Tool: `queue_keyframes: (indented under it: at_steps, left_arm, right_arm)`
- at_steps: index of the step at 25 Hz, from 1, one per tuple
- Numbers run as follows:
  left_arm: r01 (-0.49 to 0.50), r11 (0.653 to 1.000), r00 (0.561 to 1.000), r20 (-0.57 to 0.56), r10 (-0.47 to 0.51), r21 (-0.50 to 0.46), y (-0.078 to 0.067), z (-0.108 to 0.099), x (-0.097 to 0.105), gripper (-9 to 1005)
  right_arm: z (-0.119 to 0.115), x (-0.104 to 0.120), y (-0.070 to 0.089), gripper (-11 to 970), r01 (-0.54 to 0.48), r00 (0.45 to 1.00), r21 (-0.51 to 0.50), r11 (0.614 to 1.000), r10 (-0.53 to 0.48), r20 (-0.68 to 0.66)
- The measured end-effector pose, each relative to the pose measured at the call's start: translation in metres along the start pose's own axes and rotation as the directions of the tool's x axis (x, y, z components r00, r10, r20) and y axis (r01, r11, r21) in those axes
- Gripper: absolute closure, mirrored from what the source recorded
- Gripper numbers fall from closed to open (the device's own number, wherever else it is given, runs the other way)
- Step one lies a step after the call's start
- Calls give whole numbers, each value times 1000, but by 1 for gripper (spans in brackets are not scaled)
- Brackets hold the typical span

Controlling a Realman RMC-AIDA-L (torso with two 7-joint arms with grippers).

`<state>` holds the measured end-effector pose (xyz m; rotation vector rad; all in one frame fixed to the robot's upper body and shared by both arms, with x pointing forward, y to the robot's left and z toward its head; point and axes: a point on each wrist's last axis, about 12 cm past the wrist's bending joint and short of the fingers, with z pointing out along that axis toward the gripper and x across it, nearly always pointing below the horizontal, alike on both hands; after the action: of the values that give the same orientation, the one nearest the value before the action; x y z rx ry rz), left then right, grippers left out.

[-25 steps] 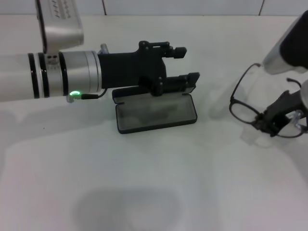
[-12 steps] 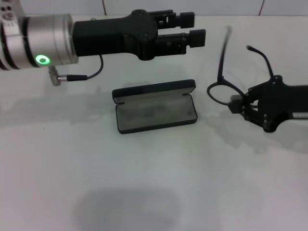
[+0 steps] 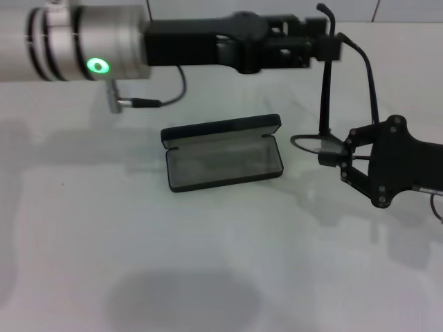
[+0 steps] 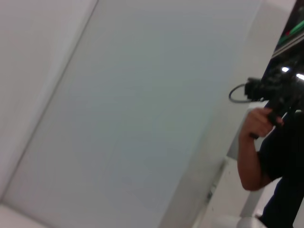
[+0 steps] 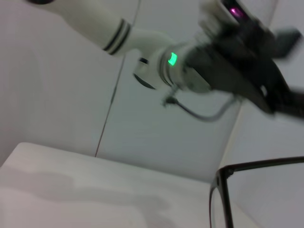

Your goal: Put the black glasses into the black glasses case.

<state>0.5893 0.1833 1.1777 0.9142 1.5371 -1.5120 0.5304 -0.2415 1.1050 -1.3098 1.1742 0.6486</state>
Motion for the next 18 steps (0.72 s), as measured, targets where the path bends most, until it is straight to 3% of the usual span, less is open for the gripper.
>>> queue_keyframes:
  at_steps: [6,18]
  left_arm:
    - [70,997,993,-99,-67,28,3,21,10,344]
    - [114,993,981,-165,-107,33,1,31,23,344]
  right_arm:
    - [5,-2,-3,842,60,998,-2,998,-60,20]
    - [4,-8,1,842,120,989,-7,993,-119,86]
